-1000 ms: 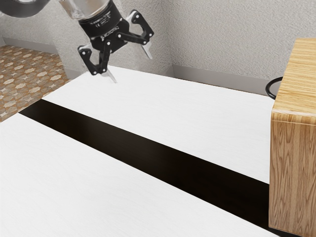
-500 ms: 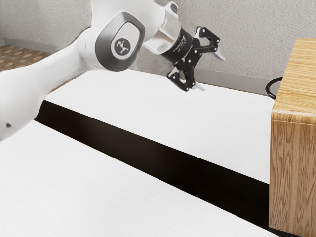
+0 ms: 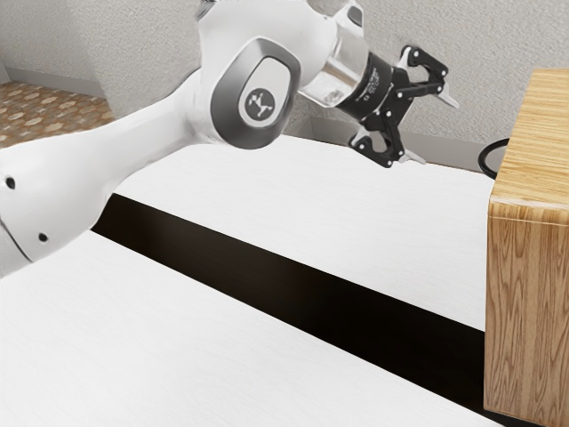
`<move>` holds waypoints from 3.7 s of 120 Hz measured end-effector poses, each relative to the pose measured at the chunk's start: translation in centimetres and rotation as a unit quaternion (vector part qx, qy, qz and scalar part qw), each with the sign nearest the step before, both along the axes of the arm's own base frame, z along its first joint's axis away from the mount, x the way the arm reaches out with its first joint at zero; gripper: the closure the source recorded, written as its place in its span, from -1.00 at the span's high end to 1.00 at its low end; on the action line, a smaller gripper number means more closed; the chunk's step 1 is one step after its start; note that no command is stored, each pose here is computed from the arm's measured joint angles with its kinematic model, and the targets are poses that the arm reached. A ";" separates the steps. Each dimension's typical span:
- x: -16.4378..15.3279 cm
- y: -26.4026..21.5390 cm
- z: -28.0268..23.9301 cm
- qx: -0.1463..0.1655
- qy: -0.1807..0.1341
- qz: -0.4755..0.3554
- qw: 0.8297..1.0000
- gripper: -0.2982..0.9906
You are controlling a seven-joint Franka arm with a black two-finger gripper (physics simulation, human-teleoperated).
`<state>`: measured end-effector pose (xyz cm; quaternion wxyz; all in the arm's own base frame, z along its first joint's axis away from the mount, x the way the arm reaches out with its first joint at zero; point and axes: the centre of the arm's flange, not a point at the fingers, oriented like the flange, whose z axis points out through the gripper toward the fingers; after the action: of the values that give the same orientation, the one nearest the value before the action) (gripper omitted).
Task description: Pull the drawer handle with one arm to open the drawer
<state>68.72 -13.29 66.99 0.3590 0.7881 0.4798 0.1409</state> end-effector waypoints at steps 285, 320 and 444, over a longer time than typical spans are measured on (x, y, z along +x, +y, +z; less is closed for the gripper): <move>-1.3 -0.9 -3.0 0.065 -0.021 -0.103 0.992 -0.35; -1.9 1.6 -2.5 0.060 -0.019 -0.093 0.994 -0.38; -4.9 7.7 -2.5 0.048 -0.002 -0.073 0.996 -0.44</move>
<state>63.78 -5.57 64.49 0.3308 0.8373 0.4126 0.1388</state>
